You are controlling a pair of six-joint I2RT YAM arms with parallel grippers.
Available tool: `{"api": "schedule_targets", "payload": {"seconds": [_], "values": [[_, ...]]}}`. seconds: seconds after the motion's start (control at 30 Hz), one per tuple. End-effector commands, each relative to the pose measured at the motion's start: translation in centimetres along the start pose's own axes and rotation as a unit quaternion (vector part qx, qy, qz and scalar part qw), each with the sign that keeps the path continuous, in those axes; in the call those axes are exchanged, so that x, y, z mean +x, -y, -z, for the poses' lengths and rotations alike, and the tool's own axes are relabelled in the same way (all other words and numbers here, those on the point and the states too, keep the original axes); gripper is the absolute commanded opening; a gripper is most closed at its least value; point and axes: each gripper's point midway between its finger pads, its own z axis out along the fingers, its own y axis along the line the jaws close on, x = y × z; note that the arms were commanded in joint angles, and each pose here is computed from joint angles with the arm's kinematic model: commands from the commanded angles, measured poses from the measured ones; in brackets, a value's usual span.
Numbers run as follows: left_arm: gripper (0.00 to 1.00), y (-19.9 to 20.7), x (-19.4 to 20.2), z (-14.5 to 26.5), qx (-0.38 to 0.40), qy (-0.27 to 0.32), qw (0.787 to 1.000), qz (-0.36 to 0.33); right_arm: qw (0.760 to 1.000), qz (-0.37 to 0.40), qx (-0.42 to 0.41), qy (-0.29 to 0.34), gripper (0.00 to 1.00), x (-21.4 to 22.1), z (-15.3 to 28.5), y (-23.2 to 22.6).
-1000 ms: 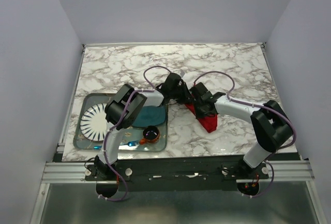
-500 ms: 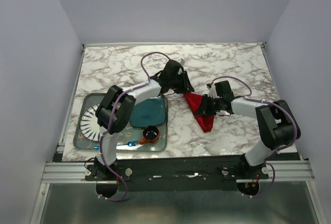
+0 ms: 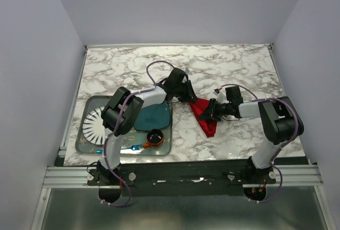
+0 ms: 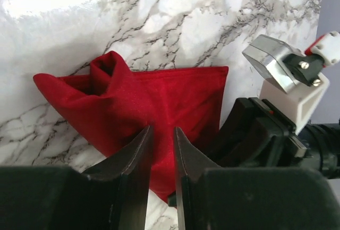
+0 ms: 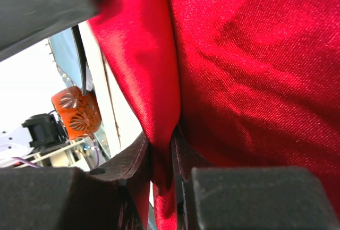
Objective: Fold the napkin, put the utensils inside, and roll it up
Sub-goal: Roll the napkin with the utensil
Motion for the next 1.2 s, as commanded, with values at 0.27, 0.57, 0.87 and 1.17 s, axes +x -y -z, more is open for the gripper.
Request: {"api": "schedule_targets", "payload": {"seconds": [0.27,0.57,0.87,1.17], "values": [[0.28,-4.1,3.5,-3.8,-0.022,-0.038,0.999,0.008,0.991,-0.024,0.132,-0.003,0.38,2.0,1.4,4.8],[0.25,-5.7,5.5,-4.9,-0.033,-0.052,0.998,0.01,0.976,0.065,0.206,0.031,0.54,-0.9,4.3,1.9],[0.24,-6.8,6.7,-5.4,-0.04,-0.066,0.997,0.024,0.902,0.225,0.366,0.042,0.71,-2.3,5.5,-0.5],[0.24,-6.6,6.7,-5.4,-0.036,-0.07,0.996,0.031,0.803,0.316,0.5,0.076,0.75,-4.1,3.8,-1.9]]}}
